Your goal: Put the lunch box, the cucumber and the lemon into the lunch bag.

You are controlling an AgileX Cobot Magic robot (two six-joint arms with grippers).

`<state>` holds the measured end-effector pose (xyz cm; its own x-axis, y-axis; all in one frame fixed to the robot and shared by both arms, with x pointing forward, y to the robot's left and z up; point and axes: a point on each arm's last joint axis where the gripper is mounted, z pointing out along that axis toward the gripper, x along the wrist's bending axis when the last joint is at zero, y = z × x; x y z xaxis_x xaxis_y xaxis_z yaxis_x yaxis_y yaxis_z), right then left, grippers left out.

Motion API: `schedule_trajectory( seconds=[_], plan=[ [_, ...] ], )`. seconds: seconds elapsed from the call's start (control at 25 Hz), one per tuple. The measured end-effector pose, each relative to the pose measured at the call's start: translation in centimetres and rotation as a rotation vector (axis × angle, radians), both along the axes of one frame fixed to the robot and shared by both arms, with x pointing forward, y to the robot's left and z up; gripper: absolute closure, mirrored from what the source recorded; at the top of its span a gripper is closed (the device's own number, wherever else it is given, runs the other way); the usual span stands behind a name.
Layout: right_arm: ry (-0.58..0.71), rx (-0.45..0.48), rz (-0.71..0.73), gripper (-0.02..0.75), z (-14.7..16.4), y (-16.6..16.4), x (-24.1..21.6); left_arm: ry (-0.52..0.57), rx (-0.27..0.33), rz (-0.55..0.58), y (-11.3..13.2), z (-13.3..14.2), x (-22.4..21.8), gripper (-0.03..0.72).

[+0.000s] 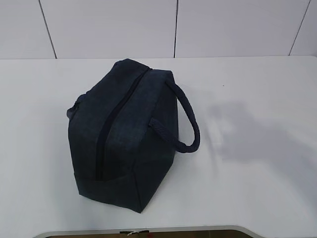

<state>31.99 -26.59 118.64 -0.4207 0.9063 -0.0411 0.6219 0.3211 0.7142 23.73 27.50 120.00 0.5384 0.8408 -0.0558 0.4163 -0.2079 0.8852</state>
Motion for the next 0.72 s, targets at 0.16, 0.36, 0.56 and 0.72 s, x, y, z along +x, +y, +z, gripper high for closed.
schedule_trajectory(
  seconds=[0.16,0.36,0.56,0.72],
  plan=[
    [-0.017,0.002,0.004,0.353,-1.1,-0.6,-1.7,-0.044,-0.011,0.001,0.5,-0.7,-1.7,0.445],
    [-0.033,0.005,0.011,0.353,-2.9,-1.3,-3.7,-0.026,-0.006,0.001,0.8,-3.9,-2.7,0.445],
    [-0.053,0.001,0.021,0.353,-4.9,-2.0,-5.5,0.01,0.007,0.004,0.9,-7.6,-3.1,0.446],
    [-0.075,-0.014,0.04,0.342,-6.3,-2.4,-6.7,-0.004,0.003,0.004,1.2,-9.6,-3.9,0.446]
  ],
)
